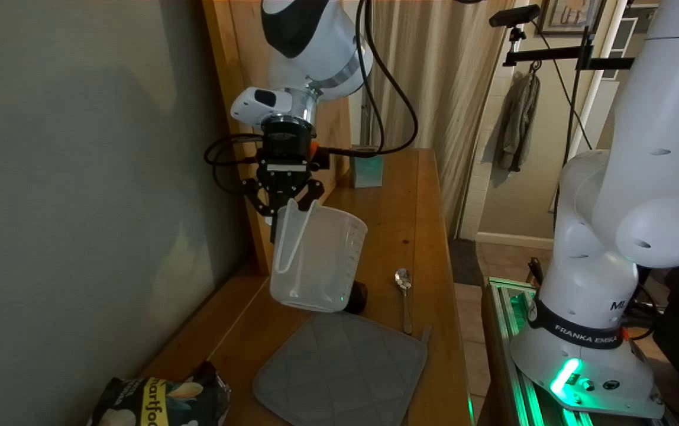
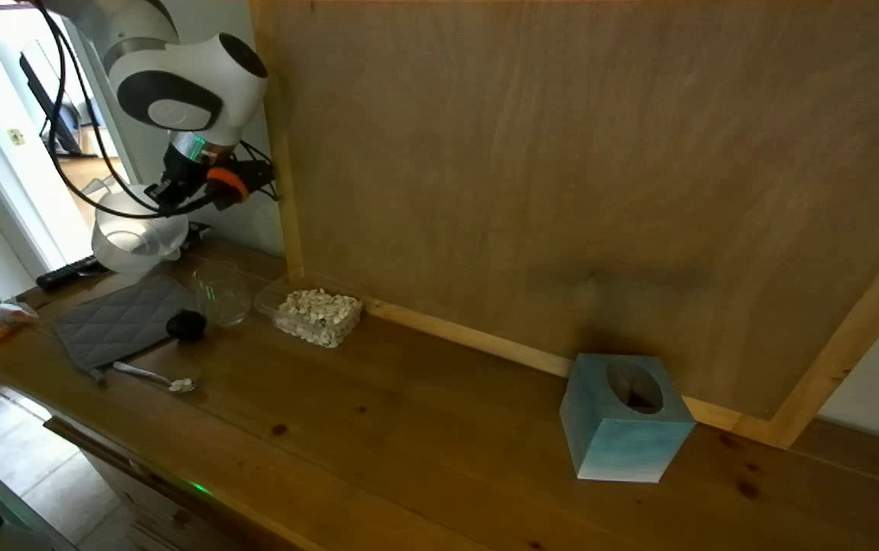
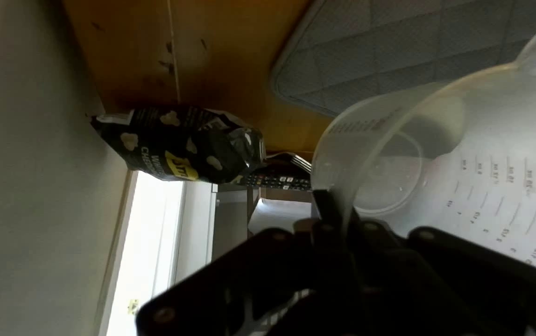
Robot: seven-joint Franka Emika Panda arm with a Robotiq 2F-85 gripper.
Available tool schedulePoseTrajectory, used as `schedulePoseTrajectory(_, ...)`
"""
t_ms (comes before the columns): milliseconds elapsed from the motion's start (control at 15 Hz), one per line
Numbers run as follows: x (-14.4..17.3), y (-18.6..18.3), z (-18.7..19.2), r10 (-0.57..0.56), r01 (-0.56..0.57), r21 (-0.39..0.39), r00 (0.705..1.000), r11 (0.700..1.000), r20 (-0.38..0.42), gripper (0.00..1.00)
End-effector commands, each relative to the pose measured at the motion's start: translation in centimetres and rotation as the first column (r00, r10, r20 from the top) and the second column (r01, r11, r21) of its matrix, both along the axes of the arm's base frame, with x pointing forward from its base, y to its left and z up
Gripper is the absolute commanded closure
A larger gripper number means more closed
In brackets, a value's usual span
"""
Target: Pour the contents of the plastic jar into the glass cup
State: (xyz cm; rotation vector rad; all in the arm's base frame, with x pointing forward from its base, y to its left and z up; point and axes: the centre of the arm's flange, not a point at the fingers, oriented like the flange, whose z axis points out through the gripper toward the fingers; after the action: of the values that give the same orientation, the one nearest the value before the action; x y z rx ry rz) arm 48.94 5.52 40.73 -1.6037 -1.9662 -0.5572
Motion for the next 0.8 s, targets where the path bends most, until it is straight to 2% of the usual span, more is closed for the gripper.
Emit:
schedulePoseTrajectory(0,-1.2,1.3,-0.2,-0.044,0.043,-0.076,0.999,0.996,-0.017,0.99)
schedulePoseTrajectory(400,-3.3,3.9,-0.7,-0.072,0.064,-0.097,0.994,0.993,-0.086,0.99)
schedulePoseTrajectory(733,-4.5,5.4,-1.1,-0.085,0.068,-0.210,0.994,0.975,-0.075,0.99)
